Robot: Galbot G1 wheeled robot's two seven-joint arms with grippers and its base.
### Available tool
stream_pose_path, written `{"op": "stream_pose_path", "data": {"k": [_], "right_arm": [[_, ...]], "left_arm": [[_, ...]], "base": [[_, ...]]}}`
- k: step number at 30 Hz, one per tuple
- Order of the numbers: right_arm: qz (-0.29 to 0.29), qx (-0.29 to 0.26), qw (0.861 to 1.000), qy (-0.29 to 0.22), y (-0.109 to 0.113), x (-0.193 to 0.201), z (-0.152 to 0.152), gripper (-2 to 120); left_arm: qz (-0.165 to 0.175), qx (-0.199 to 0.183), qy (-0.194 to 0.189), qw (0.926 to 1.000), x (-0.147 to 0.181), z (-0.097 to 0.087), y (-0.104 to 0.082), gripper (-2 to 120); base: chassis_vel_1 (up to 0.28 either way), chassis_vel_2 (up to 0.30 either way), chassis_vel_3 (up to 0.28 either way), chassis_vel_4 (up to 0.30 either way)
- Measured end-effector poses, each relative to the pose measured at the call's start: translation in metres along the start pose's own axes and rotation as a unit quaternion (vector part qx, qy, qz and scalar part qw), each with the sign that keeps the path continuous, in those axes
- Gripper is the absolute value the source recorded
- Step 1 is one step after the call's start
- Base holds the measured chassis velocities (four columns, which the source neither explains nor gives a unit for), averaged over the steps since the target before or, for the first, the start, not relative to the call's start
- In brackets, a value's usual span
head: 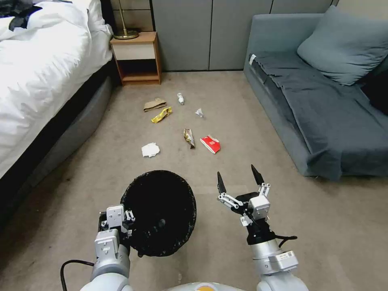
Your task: Pick up the trash bin, then pick up the garbage from the floor and place it into the trash bin.
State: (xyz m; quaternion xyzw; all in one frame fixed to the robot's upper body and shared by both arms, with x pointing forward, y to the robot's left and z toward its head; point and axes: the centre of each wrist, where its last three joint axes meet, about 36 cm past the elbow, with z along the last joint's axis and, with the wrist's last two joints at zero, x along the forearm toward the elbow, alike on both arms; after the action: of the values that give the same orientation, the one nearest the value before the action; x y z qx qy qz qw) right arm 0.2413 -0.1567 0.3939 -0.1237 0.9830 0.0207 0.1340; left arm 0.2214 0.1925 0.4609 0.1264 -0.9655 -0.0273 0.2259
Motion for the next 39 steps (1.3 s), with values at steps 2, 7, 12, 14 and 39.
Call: {"op": "stream_pose_path", "data": {"k": [2, 7, 12, 14, 39], "right_arm": [[0.0, 0.0, 1.0, 0.0, 0.0001, 0.0001, 0.0, 100], [0.0, -0.001, 1.0, 0.0, 0.0004, 0.0001, 0.0, 100], [-0.002, 0.002, 1.0, 0.001, 0.0002, 0.0004, 0.0002, 100], [-0.004, 0.003, 1.0, 0.001, -0.0005, 0.0004, 0.0002, 100], [-0.011, 0.005, 1.0, 0.002, -0.0031, 0.0014, -0.0009, 100]], "left_arm": [[0.0, 0.0, 0.0, 1.0, 0.0, 0.0001, -0.0002, 1], [0.0, -0.001, 0.0, 1.0, 0.0001, 0.0007, -0.0012, 1], [0.0, -0.001, -0.001, 1.0, 0.0001, 0.0012, -0.0016, 1], [0.0, -0.001, -0.001, 1.0, 0.0001, 0.0012, -0.0016, 1], [0.001, -0.006, -0.001, 1.0, 0.002, 0.0012, -0.0009, 1]], "base": [[0.0, 0.0, 0.0, 0.0], [0.0, 0.0, 0.0, 0.0], [0.0, 0.0, 0.0, 0.0], [0.0, 0.0, 0.0, 0.0], [-0.134, 0.136, 0.133, -0.134]]}}
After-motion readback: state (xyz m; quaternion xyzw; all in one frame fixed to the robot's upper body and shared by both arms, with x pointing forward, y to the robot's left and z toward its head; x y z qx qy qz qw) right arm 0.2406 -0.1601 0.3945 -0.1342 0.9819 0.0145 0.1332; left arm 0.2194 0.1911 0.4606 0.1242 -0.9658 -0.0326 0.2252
